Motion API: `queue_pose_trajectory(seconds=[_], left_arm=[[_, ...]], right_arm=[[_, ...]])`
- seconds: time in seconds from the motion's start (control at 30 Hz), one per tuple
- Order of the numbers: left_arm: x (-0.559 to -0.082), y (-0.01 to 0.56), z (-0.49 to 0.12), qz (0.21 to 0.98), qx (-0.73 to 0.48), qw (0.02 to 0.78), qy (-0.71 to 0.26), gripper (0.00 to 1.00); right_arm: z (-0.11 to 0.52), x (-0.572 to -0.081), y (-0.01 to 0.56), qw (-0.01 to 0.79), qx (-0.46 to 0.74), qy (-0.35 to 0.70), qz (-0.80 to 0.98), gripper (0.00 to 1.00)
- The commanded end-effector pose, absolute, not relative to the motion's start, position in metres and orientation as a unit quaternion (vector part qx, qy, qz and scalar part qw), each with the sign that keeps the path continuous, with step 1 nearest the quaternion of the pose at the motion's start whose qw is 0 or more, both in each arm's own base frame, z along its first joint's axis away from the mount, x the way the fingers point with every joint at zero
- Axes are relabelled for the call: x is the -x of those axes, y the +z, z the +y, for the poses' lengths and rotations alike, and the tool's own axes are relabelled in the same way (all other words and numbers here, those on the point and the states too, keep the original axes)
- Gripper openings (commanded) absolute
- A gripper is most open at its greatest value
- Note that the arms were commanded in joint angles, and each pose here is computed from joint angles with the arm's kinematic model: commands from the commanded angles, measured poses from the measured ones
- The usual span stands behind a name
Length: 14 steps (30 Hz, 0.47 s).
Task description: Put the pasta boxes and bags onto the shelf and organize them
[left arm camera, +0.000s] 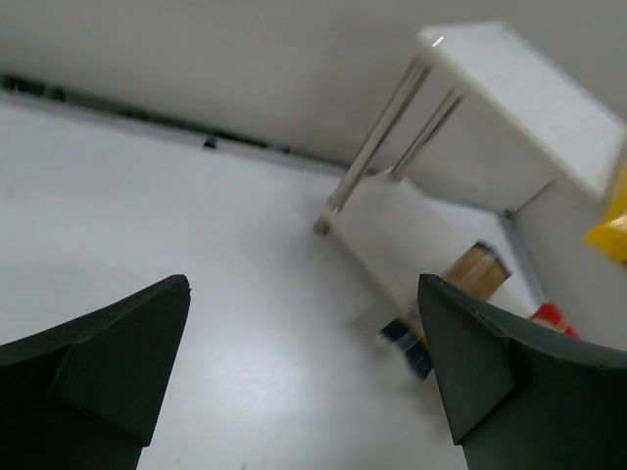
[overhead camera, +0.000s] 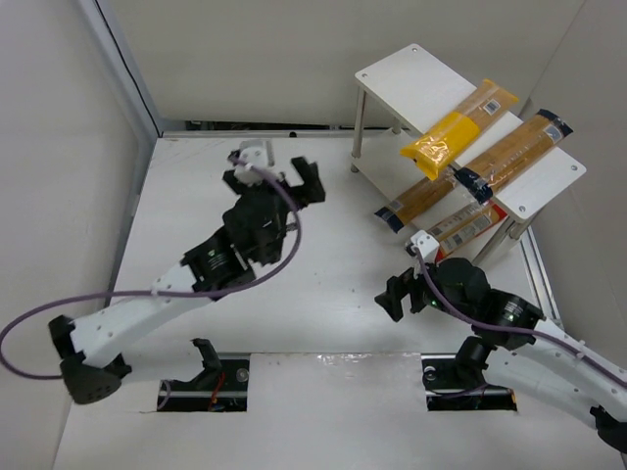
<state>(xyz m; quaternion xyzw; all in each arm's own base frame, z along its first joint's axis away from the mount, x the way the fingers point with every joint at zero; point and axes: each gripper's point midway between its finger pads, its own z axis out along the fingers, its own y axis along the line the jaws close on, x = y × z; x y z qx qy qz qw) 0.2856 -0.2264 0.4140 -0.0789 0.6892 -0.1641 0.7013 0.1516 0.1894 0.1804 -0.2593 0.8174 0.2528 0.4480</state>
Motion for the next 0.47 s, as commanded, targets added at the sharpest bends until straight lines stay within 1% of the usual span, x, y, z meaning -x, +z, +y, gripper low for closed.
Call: queue_pose_trajectory(seconds=[0.0,0.03,0.13,0.23,0.3,0.43], left_arm=[[-0.260,0.310,-0.206,0.768,0.137,0.593,-0.199,1.00],[-0.251,0.263,-0.203,0.797,0.125,0.561,-0.185,1.00],[-0.230,0.199,-0.198,0.839,0.122,0.501,-0.176,1.00],[-0.224,0.179,-0.192,0.854,0.120,0.481,-0.158,1.00],[-0.227,0.173,-0.191,0.856,0.120,0.482,-0.143,1.00],[-0.233,0.166,-0.194,0.858,0.103,0.488,-0.122,1.00]], right_arm=[[0.178,-0.175,0.193,0.486,0.177,0.219,0.827,0.99],[0.178,-0.179,0.193,0.489,0.165,0.214,0.829,0.99],[0.179,-0.188,0.192,0.505,0.139,0.217,0.824,0.99],[0.182,-0.193,0.193,0.519,0.113,0.228,0.816,0.99],[0.180,-0.194,0.192,0.523,0.110,0.227,0.814,0.99],[0.183,-0.190,0.212,0.539,0.123,0.250,0.795,0.99]])
